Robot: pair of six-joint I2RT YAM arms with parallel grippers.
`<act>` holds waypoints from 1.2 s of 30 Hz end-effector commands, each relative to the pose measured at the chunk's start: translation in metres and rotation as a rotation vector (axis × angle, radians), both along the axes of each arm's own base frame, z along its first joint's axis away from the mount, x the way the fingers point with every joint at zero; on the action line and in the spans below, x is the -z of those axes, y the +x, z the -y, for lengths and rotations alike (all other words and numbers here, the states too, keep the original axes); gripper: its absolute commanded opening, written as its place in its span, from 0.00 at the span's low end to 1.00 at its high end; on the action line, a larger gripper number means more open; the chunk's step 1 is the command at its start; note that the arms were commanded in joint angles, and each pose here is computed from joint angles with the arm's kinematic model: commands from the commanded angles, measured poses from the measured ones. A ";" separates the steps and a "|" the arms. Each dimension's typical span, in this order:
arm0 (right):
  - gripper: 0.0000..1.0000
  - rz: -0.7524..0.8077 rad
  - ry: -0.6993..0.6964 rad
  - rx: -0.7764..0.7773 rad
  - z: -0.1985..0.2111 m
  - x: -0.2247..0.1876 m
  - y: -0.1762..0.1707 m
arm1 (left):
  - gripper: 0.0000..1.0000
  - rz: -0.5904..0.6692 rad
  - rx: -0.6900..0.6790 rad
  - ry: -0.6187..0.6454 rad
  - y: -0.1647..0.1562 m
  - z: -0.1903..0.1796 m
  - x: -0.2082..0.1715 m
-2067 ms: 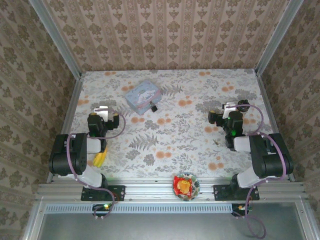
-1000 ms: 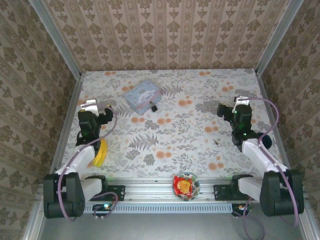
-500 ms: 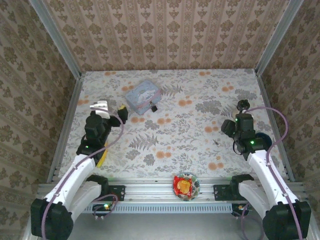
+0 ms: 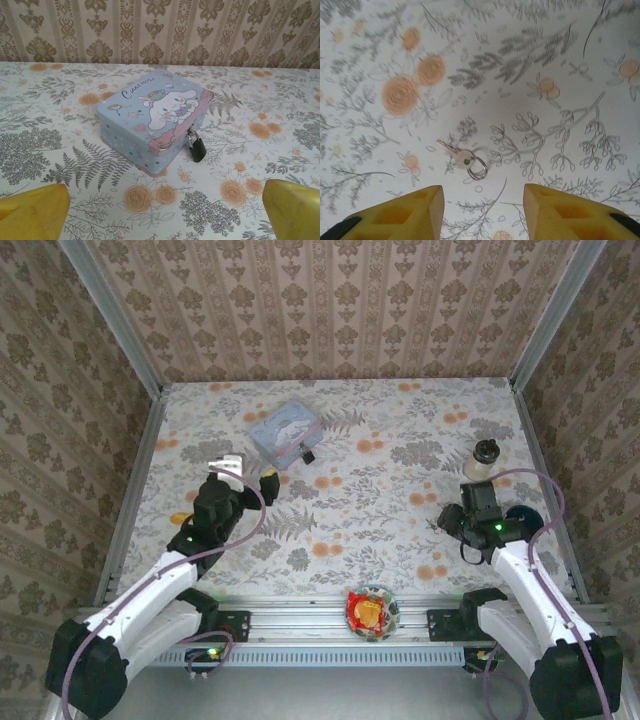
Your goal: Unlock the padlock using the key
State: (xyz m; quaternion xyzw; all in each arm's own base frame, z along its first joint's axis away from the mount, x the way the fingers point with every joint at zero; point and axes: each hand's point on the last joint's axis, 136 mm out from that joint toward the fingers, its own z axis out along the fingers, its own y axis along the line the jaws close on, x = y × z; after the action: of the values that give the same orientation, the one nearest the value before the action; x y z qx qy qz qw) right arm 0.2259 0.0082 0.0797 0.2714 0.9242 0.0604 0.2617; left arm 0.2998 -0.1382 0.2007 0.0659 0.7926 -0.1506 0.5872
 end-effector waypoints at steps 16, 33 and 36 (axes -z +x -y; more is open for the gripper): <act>0.42 -0.178 0.070 -0.041 -0.018 0.039 -0.001 | 1.00 -0.035 0.026 -0.018 0.021 0.020 0.009; 0.40 -0.166 0.106 -0.059 -0.026 0.045 0.018 | 1.00 -0.057 0.025 -0.033 0.020 0.020 0.010; 0.39 -0.177 0.104 -0.057 -0.026 0.048 0.019 | 1.00 -0.061 0.024 -0.030 0.020 0.020 0.011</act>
State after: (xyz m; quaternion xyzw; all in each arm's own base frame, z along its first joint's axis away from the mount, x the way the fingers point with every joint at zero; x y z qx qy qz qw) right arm 0.2374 0.0299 0.0268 0.2690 0.9464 0.0833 0.1582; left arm 0.3160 -0.1531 0.1714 0.0674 0.8180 -0.1556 0.5497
